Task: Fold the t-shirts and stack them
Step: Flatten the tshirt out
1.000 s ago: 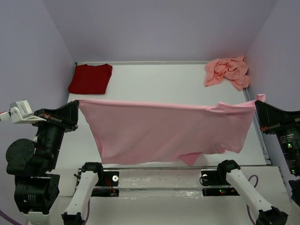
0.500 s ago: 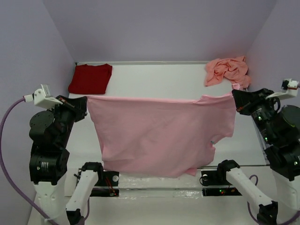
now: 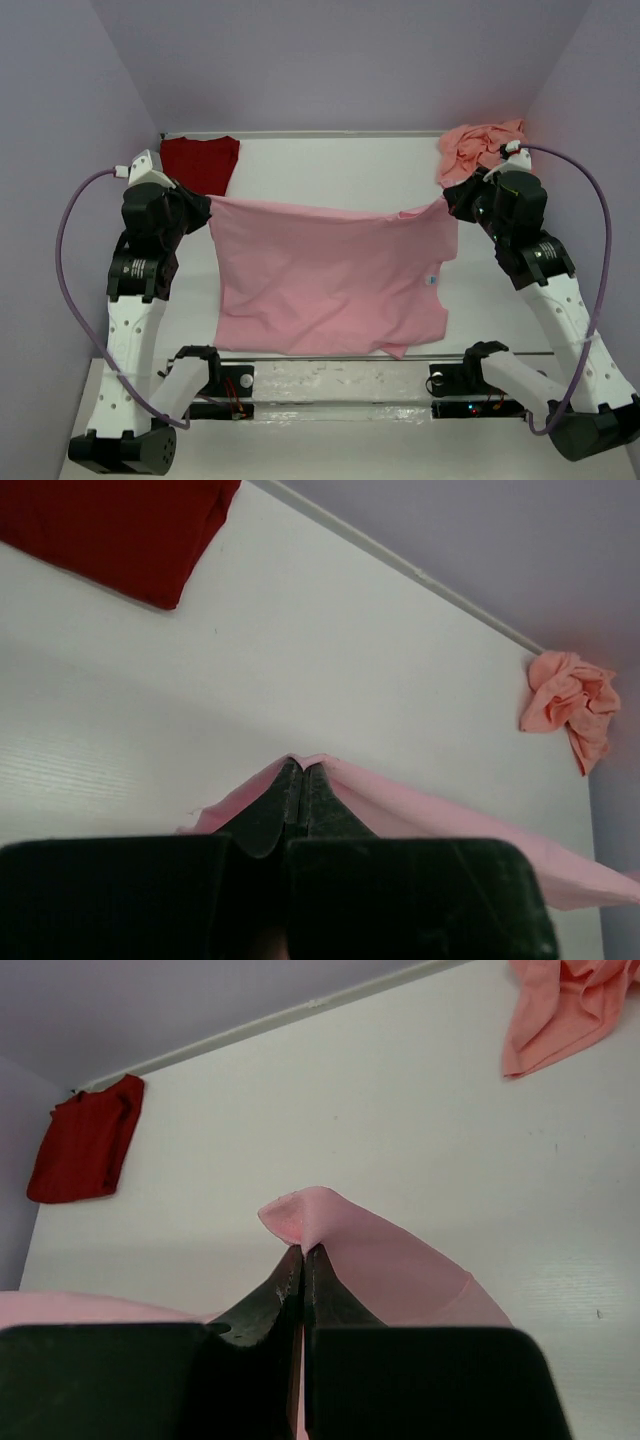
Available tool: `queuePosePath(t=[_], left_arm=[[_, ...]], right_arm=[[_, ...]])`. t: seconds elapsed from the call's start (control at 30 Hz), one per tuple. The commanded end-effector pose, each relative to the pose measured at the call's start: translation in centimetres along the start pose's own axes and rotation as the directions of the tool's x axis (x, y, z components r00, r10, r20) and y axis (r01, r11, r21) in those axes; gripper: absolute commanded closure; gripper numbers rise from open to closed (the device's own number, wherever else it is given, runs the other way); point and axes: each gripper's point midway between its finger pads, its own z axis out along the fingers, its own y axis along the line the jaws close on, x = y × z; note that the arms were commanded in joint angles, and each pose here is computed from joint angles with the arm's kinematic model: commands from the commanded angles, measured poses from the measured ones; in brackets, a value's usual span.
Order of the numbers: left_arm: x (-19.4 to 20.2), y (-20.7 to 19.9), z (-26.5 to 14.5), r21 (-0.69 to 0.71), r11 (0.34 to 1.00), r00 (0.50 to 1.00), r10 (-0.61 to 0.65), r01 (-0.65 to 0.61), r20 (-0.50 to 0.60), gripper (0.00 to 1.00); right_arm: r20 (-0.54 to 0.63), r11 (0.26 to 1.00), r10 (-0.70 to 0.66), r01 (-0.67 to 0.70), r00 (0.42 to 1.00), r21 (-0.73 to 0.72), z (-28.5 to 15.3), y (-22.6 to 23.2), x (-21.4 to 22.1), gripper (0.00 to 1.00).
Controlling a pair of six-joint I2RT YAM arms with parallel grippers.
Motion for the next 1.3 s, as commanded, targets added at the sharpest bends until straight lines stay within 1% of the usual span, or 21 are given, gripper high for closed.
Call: queuePosePath(t=[0.0, 0.03, 0.07, 0.13, 0.17, 0.23, 0.27, 0.33, 0.37, 0.4, 0.43, 0.47, 0.6, 0.63, 0.77, 0.87, 0.97, 1.03, 1.1, 1.17, 1.27], left_arm=[[-0.8, -0.4, 3.3, 0.037, 0.998, 0.998, 0.042, -0.044, 0.044, 1.0], [-0.6, -0.2, 3.9, 0.03, 0.998, 0.998, 0.048, -0.05, 0.036, 1.0], [-0.2, 0.2, 5.1, 0.013, 0.998, 0.998, 0.057, -0.057, 0.014, 1.0], [0.0, 0.5, 6.4, 0.006, 0.998, 0.998, 0.066, -0.066, 0.014, 1.0], [0.4, 0.8, 7.4, -0.005, 0.998, 0.998, 0.064, -0.064, 0.0, 1.0], [0.4, 0.9, 8.9, -0.002, 0.998, 0.998, 0.061, -0.061, 0.012, 1.0], [1.0, 1.3, 10.1, -0.013, 0.998, 0.998, 0.064, -0.064, -0.008, 1.0], [1.1, 1.5, 11.6, -0.022, 0.997, 0.997, 0.075, -0.075, -0.011, 1.0], [1.9, 2.3, 13.0, -0.048, 0.996, 0.996, 0.078, -0.08, -0.041, 1.0], [1.9, 2.4, 13.7, -0.053, 0.995, 0.995, 0.084, -0.087, -0.048, 1.0], [1.6, 2.2, 14.3, -0.052, 0.995, 0.995, 0.086, -0.088, -0.043, 1.0], [2.3, 3.0, 15.6, -0.078, 0.993, 0.994, 0.087, -0.092, -0.069, 1.0], [2.2, 2.7, 18.2, -0.074, 0.991, 0.99, 0.102, -0.109, -0.098, 1.0], [2.2, 2.7, 18.7, -0.074, 0.991, 0.989, 0.103, -0.111, -0.105, 1.0], [4.0, 3.5, 21.3, -0.088, 0.99, 0.981, 0.095, -0.111, -0.172, 1.0], [4.5, 3.8, 22.6, -0.095, 0.99, 0.978, 0.085, -0.104, -0.189, 1.0], [4.7, 4.2, 23.9, -0.111, 0.987, 0.976, 0.091, -0.115, -0.197, 1.0], [4.5, 4.5, 25.1, -0.13, 0.983, 0.973, 0.097, -0.125, -0.208, 1.0], [4.0, 4.9, 25.9, -0.146, 0.981, 0.973, 0.096, -0.128, -0.208, 1.0], [3.0, 4.6, 26.5, -0.148, 0.981, 0.976, 0.092, -0.122, -0.197, 1.0], [1.3, 3.4, 26.7, -0.117, 0.987, 0.981, 0.094, -0.114, -0.168, 1.0]], right_arm=[[0.101, 0.998, -0.017, 0.024, 0.995, -0.064, 3.2, 1.6, -2.4, 1.0], [0.069, 0.998, -0.023, 0.027, 0.997, -0.052, 4.8, 1.3, -1.4, 1.0], [0.064, 0.998, -0.028, 0.032, 0.998, -0.051, 5.7, 1.2, -1.2, 1.0], [0.068, 0.997, -0.029, 0.033, 0.997, -0.066, 7.4, 1.7, -1.3, 1.0], [0.037, 0.998, -0.034, 0.036, 0.999, -0.058, 9.1, 1.4, -0.2, 1.0], [0.044, 0.998, -0.033, 0.036, 0.998, -0.06, 10.6, 1.7, -0.5, 1.0], [0.019, 0.998, -0.039, 0.04, 0.999, -0.044, 12.1, 1.2, 0.6, 1.0], [0.017, 0.998, -0.049, 0.049, 0.999, -0.043, 13.7, 1.2, 0.7, 1.0], [0.025, 0.997, -0.052, 0.054, 0.998, -0.049, 14.3, 1.6, 0.3, 1.0], [-0.005, 0.998, -0.062, 0.062, 0.998, -0.031, 15.9, 1.1, 1.3, 1.0], [-0.005, 0.998, -0.067, 0.066, 0.998, -0.024, 16.6, 1.0, 1.3, 1.0], [0.011, 0.997, -0.077, 0.078, 0.997, -0.026, 17.3, 1.4, 0.5, 1.0], [-0.018, 0.995, -0.1, 0.1, 0.995, -0.009, 21.4, 1.0, 1.5, 1.0], [-0.001, 0.994, -0.105, 0.104, 0.995, -0.019, 21.4, 1.4, 0.8, 1.0], [-0.05, 0.994, -0.113, 0.113, 0.992, -0.003, 24.5, 0.7, 2.9, 1.0], [-0.029, 0.993, -0.119, 0.12, 0.992, 0.005, 26.1, 0.5, 2.9, 1.0], [-0.039, 0.99, -0.136, 0.137, 0.99, 0.023, 27.6, 0.0, 3.6, 1.0], [-0.025, 0.987, -0.151, 0.153, 0.988, 0.051, 28.5, -0.8, 3.1, 1.0], [-0.037, 0.985, -0.159, 0.161, 0.987, 0.062, 29.4, -1.3, 3.8, 1.0], [-0.023, 0.984, -0.156, 0.157, 0.988, 0.081, 29.8, -2.2, 2.9, 1.0], [0.001, 0.985, -0.159, 0.159, 0.987, 0.07, 29.8, -1.9, 1.5, 1.0]])
